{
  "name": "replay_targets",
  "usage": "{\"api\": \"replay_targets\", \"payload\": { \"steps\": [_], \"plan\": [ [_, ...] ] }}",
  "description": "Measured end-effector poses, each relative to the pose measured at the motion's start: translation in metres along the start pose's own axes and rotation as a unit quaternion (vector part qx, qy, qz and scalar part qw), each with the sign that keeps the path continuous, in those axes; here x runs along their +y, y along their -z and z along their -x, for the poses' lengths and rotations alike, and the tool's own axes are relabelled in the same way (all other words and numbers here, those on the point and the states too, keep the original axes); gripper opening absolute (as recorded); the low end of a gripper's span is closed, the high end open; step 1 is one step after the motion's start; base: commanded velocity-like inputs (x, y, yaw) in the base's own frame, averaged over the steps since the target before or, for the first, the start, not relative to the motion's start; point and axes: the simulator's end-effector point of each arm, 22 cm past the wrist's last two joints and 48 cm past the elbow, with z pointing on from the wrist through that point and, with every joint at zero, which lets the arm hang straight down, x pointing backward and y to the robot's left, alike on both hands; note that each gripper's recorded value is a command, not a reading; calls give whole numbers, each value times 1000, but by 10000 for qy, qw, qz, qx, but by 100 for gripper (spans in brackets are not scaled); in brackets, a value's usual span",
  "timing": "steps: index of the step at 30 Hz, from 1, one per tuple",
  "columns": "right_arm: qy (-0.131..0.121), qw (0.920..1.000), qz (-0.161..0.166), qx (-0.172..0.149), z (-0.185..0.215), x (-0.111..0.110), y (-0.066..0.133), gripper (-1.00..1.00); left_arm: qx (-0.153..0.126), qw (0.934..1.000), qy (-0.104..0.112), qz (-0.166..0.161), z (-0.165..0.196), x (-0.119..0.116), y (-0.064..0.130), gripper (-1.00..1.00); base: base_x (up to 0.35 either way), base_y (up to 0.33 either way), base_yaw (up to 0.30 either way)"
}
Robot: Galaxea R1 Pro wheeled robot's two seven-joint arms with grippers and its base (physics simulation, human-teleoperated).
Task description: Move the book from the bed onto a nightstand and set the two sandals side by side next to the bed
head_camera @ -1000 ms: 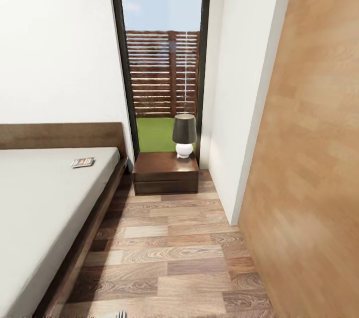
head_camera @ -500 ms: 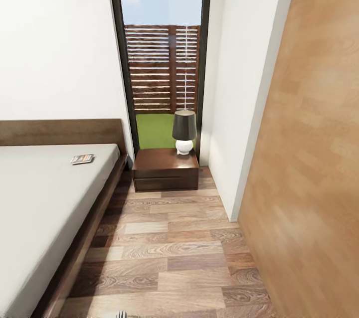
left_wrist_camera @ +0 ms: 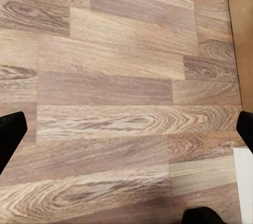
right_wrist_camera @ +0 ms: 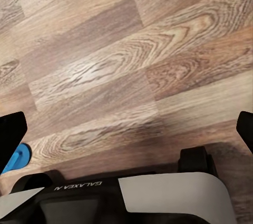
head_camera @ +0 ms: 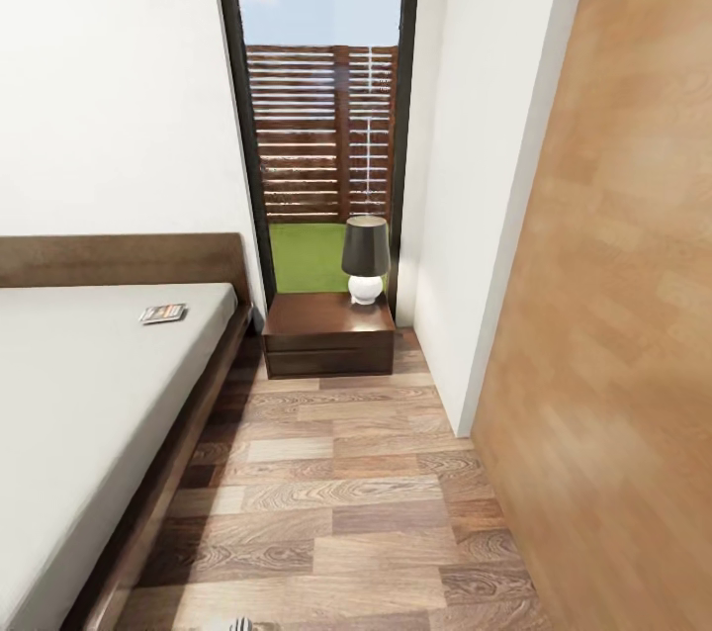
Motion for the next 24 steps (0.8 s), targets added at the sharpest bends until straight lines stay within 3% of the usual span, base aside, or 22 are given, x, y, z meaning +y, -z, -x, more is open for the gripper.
{"api": "replay_targets", "payload": {
  "steps": [17, 24],
  "plan": [
    [0, 10000, 0, 0, 0, 0, 0, 100, 0, 10000, 0, 0, 0, 0, 0, 100, 4, -41, 0],
    [1, 10000, 1, -2, 0, 0, 0, 100, -1, 10000, 0, -1, 0, 0, 0, 100, 208, -99, 0]
  ]
}}
